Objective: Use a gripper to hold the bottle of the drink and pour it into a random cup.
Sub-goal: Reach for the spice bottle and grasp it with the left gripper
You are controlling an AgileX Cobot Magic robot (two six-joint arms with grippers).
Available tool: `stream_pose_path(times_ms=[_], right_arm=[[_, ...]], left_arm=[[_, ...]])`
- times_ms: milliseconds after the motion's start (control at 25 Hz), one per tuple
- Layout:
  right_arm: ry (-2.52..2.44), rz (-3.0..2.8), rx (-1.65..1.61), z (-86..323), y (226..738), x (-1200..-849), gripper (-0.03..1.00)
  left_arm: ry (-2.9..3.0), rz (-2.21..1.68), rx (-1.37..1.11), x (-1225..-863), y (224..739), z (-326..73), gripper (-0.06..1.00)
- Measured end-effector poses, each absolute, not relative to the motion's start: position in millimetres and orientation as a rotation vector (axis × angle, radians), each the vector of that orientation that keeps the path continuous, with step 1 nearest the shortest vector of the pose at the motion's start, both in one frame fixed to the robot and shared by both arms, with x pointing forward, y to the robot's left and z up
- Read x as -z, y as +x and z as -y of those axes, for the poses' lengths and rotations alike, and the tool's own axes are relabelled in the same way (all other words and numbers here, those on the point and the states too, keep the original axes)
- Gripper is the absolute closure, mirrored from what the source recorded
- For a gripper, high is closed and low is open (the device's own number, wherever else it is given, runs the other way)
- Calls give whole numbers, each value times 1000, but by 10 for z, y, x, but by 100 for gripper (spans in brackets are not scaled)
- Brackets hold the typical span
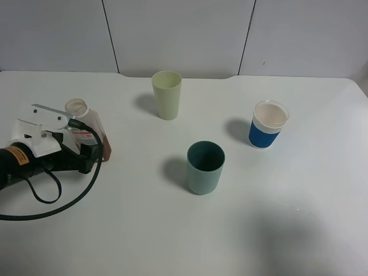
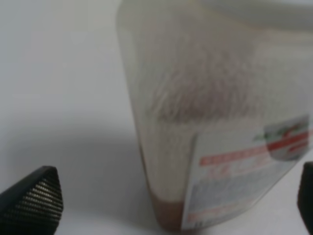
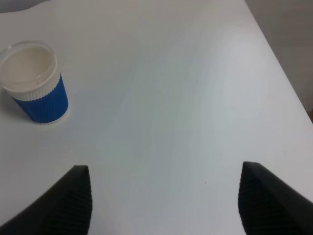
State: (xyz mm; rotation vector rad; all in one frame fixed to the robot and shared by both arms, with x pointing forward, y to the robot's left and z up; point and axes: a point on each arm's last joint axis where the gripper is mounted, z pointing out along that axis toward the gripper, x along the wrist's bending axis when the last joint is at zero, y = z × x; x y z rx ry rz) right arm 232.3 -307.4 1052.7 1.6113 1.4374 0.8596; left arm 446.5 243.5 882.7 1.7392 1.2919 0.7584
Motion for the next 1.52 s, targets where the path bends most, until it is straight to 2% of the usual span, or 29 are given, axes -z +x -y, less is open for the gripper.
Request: stream_pose_path(times_ms=[440,880,1320,1520], right_arm=[[1611,-1437,-860,3074,2323,-10527,33],[1611,-1437,-860,3074,2323,-10527,33],[1611,-1437,-860,3074,2323,-10527,33],[1611,-1437,-860,3074,2323,-10527,33]], left_arm=[[1791,-1173,-849,-8833,4490,-2427,-2],[1883,-1031,-919,-8844,4490,-2406,3],[1920,-891,-908,-8887,4581,-2307,3],[1976,-846,-900,-8863,4564,-2294,8]])
